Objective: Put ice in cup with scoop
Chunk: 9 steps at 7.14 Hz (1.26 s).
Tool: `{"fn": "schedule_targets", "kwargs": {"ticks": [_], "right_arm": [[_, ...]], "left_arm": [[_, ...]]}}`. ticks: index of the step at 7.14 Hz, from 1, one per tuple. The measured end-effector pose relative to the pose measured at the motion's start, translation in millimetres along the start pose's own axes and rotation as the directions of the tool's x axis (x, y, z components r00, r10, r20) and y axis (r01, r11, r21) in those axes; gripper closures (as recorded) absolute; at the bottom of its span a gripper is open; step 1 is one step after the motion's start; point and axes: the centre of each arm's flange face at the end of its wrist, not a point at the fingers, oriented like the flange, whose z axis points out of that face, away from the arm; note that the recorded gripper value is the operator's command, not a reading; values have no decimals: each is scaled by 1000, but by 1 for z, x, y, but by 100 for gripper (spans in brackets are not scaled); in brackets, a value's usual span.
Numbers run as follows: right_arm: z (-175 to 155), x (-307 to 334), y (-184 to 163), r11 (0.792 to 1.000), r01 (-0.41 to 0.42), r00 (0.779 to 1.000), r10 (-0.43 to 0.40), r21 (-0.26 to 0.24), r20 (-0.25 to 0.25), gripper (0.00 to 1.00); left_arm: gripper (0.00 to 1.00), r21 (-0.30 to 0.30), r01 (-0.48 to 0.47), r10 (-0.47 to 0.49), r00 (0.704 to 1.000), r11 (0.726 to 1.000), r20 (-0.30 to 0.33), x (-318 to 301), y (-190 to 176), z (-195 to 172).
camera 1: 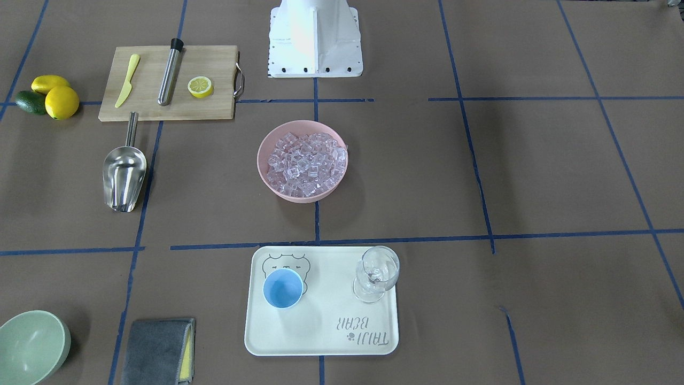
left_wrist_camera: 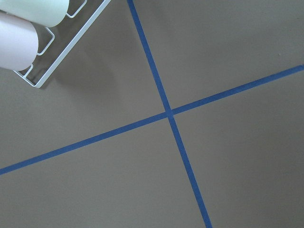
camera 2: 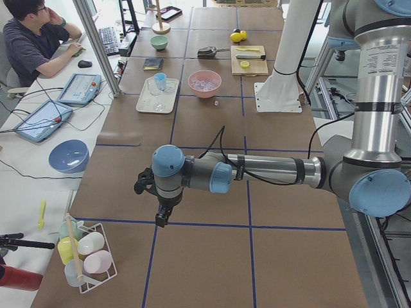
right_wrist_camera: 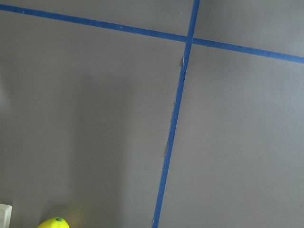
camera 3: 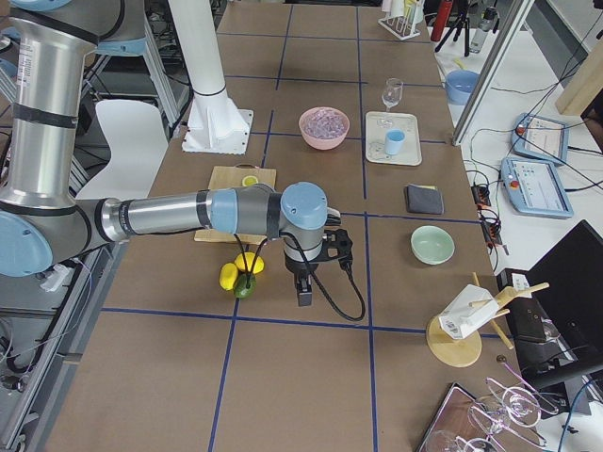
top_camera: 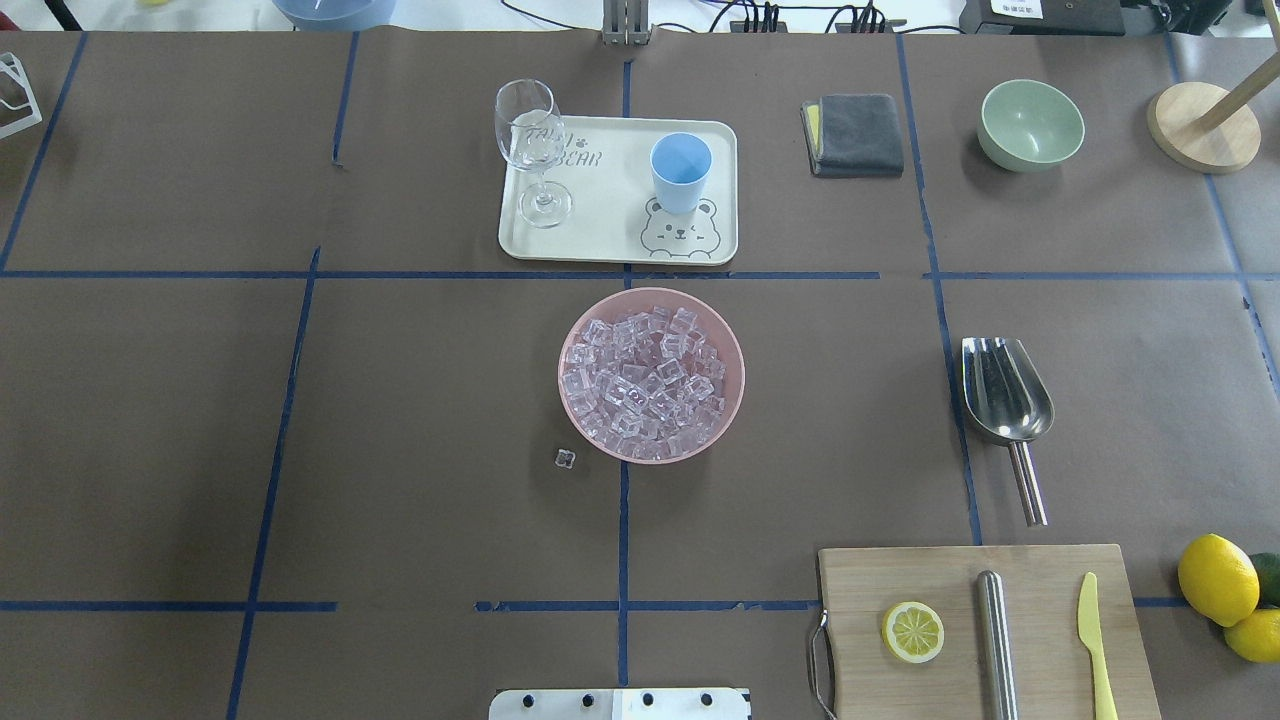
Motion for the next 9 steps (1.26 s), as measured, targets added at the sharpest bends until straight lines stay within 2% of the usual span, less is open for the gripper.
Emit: {"fn": "schedule_targets", "kwargs": {"ticks": [4, 6, 9], "right_arm": [[0, 0, -1, 1000, 3, 1000, -3, 0, 0, 0], [-3, -3, -5, 1000, 13, 1000, -13, 10, -2, 0], [-15, -12, -24, 992, 87, 996, -86, 88, -14, 0]], "left_arm": [[0, 3, -15, 15, 1000, 1000, -1, 6, -3, 0], [0, 14, -55, 55, 998, 998, -2, 25, -16, -5], [0, 37, -127, 127, 992, 991, -6, 55, -55, -11]]}}
